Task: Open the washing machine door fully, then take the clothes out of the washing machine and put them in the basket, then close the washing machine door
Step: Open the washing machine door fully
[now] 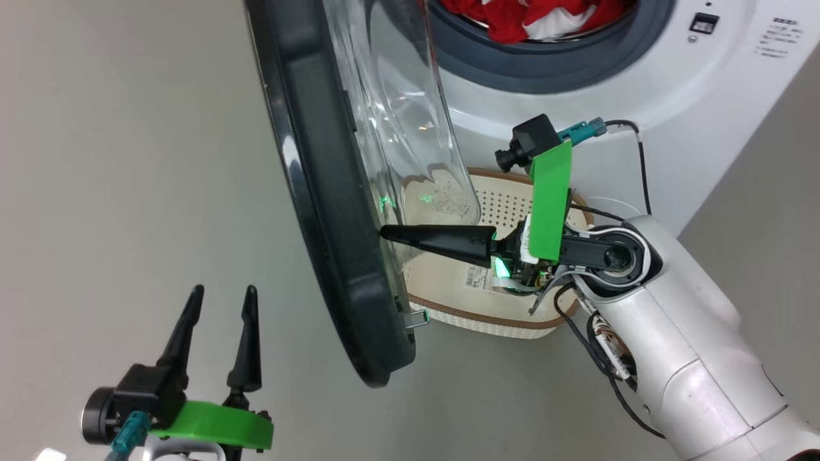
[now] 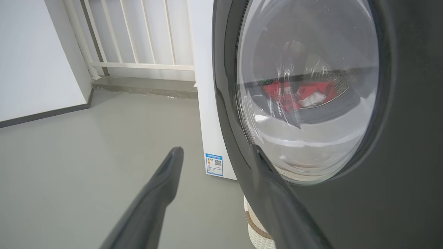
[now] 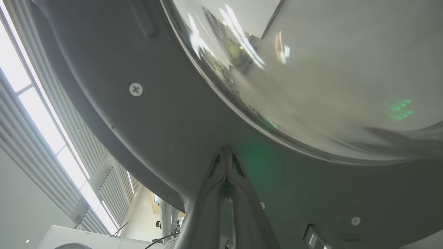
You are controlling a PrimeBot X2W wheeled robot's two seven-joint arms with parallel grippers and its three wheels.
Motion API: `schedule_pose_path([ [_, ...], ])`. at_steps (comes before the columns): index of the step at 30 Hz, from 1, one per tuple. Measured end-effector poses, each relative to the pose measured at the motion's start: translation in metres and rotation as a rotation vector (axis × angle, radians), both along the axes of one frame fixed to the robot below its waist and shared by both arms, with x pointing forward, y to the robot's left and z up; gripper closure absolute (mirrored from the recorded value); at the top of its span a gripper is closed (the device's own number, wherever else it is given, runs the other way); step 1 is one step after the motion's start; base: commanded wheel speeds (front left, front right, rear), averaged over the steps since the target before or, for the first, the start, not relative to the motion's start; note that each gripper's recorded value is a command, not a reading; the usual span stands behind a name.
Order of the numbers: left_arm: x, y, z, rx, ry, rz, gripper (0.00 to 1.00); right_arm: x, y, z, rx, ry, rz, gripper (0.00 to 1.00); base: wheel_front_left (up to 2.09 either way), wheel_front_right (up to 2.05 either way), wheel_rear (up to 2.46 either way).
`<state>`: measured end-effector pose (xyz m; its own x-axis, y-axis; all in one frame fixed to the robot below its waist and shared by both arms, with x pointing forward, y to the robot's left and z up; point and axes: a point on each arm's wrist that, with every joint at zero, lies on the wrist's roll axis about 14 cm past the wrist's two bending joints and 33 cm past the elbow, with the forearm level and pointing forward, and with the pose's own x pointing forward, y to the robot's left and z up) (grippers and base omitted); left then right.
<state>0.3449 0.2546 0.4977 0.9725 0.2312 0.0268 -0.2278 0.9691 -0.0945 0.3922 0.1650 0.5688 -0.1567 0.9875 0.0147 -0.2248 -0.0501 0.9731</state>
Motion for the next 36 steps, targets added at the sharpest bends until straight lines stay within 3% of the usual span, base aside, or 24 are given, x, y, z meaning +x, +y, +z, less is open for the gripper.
schedule_pose_path([
  [20, -0.040, 0.037, 0.000, -0.006, 0.012, 0.162, 0.00, -0.030, 0.042, 0.002, 0.011, 0.000, 0.115, 1.00, 0.00, 0.00, 0.00],
  [35, -0.046, 0.043, 0.001, -0.008, 0.010, 0.187, 0.00, -0.038, 0.053, 0.002, 0.020, 0.017, 0.121, 1.00, 0.00, 0.00, 0.00],
  [36, -0.045, 0.044, 0.001, -0.008, 0.009, 0.187, 0.00, -0.037, 0.053, 0.002, 0.020, 0.017, 0.114, 0.89, 0.00, 0.00, 0.00],
])
